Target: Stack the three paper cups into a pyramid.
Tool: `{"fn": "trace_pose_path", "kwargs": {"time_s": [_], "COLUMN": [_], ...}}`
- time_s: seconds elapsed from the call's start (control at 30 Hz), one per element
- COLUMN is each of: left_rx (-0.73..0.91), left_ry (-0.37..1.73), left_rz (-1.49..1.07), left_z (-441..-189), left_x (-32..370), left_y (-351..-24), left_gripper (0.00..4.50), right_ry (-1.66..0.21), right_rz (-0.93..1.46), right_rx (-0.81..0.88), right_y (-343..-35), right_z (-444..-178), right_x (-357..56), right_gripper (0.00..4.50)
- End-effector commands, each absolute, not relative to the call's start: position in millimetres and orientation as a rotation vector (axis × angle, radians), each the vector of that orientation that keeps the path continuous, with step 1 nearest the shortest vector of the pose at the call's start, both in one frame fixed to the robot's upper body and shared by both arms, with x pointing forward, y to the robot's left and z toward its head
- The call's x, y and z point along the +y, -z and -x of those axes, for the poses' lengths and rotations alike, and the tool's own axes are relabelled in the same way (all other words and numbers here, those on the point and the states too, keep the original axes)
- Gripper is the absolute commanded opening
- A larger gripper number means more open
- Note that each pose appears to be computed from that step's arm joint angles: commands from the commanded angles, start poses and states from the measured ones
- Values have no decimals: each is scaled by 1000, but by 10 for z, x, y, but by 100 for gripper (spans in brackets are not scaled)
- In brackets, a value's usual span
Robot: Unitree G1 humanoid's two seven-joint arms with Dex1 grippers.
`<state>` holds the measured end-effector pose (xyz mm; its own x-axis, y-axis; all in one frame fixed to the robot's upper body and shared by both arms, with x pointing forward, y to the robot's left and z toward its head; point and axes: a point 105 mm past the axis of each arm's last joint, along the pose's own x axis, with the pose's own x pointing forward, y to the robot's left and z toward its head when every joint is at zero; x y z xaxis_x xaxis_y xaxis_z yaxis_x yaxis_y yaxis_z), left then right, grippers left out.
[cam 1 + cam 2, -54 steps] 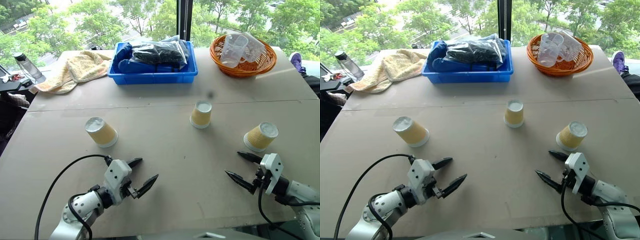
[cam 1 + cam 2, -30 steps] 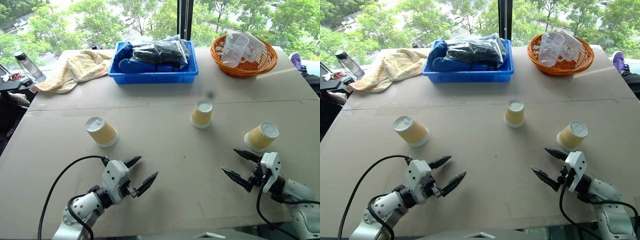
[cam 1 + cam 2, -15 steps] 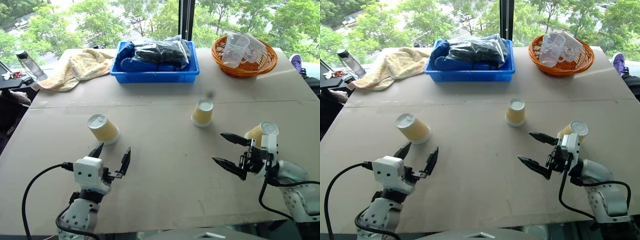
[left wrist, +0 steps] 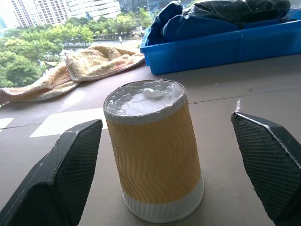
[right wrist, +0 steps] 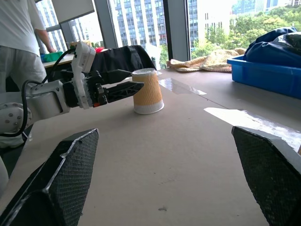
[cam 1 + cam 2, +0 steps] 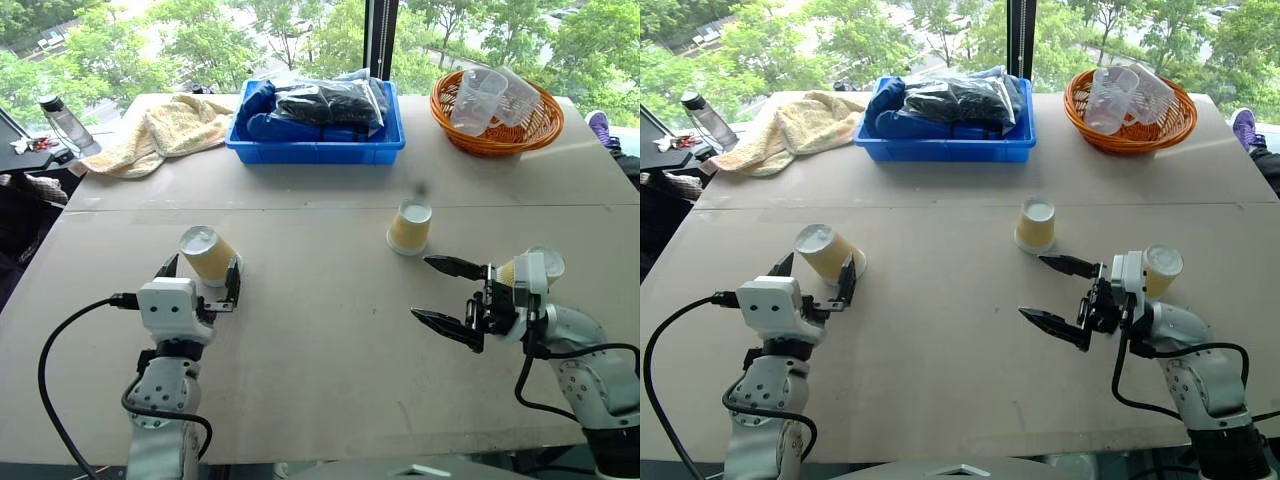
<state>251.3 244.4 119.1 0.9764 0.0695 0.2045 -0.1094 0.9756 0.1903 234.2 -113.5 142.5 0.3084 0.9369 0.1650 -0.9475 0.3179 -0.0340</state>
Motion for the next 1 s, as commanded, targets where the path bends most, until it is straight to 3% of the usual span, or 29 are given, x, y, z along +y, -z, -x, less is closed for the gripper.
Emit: {"fn": "trace_pose_path", "kwargs": {"time_s": [0.03, 0.6, 0.8, 1.0], "left_rx": [-250, -240, -234, -257], "left_ry": [-125, -8, 10, 165], "left_rz": [-195, -141, -151, -164], "left_z": [-2538, -2894, -2949, -2975], "left_x": [2528, 2555, 2575, 2287], "left_y": [-1318, -1252, -1249, -1300], "left_gripper": [450, 450, 257, 246], "right_ry": [-1253, -1225, -1257, -1240], "right_rz": [-52, -87, -68, -58], "right_rx": [-201, -238, -249, -246], "right_y": [-1489, -1488, -1503, -1488], "right_z": [-2341, -2344, -2307, -2303], "right_x": [-1121, -1077, -1056, -1106], "right_gripper": [447, 447, 450, 450]}}
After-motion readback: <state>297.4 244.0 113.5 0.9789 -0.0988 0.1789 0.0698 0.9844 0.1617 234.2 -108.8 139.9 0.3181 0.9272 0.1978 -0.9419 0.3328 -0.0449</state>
